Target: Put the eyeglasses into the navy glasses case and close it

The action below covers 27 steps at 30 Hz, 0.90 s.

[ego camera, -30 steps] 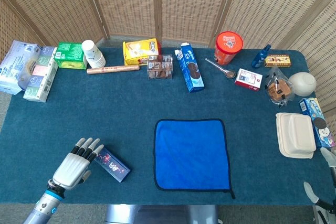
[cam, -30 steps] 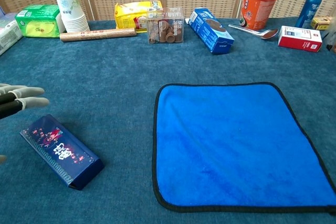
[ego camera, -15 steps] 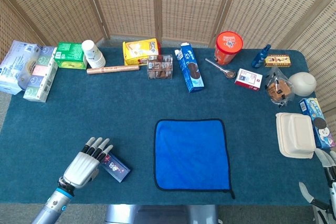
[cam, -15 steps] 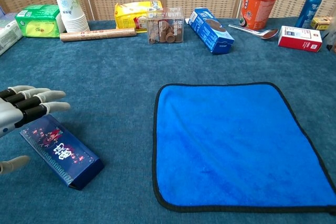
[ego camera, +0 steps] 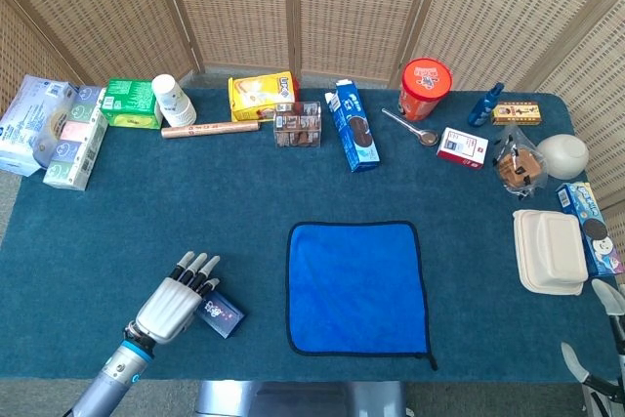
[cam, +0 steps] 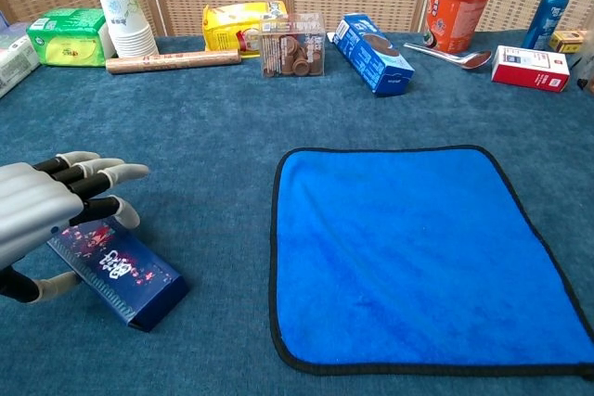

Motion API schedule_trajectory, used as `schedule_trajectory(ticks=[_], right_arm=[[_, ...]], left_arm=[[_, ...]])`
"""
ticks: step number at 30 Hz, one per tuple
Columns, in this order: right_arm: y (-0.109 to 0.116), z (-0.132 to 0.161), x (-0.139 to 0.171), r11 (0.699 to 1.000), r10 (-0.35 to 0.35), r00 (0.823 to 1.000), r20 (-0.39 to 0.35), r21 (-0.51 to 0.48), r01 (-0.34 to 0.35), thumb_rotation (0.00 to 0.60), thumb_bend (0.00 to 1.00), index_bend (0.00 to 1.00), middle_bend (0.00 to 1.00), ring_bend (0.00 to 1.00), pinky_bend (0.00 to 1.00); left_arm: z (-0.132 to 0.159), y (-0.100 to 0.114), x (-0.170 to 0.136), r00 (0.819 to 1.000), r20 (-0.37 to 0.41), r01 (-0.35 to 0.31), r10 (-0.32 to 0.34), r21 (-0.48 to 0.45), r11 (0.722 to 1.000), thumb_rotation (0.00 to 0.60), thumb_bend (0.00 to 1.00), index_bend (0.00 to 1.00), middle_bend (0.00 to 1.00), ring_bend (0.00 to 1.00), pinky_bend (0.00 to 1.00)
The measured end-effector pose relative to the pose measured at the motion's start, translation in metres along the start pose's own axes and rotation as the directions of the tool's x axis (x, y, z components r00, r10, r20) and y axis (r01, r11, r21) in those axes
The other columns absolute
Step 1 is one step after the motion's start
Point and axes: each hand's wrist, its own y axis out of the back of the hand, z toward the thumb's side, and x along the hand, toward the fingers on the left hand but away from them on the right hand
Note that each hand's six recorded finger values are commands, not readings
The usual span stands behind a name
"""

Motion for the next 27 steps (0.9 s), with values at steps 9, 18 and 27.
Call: schedule_trajectory(ticks=[9,18,27], right_arm=[[0.005,-0.005,0.005,0.999,-0.019,1.0,0.014,-0.03,0.02,0.221,0.35,0.0,0.12,0.0,0.13],[0.006,-0.008,0.006,0.998,-0.03,0.999,0.02,-0.046,0.03,0.217,0.35,0.0,0.12,0.0,0.13],[0.006,-0.011,0.007,0.998,-0.032,0.999,0.026,-0.051,0.033,0.211,0.35,0.0,0.12,0.0,0.13]], left_arm=[[0.006,0.002,0.012,1.0,0.02,0.0,-0.001,0.033,0.999,0.6,0.28,0.46,0.0,0.0,0.04],[0.001,0.006,0.023,1.0,-0.015,-0.014,0.014,-0.002,1.0,0.6,0.28,0.52,0.0,0.0,0.04],[-0.019,0.022,0.033,0.995,-0.083,-0.055,0.051,-0.043,0.998,0.599,0.27,0.51,0.0,0.0,0.04]])
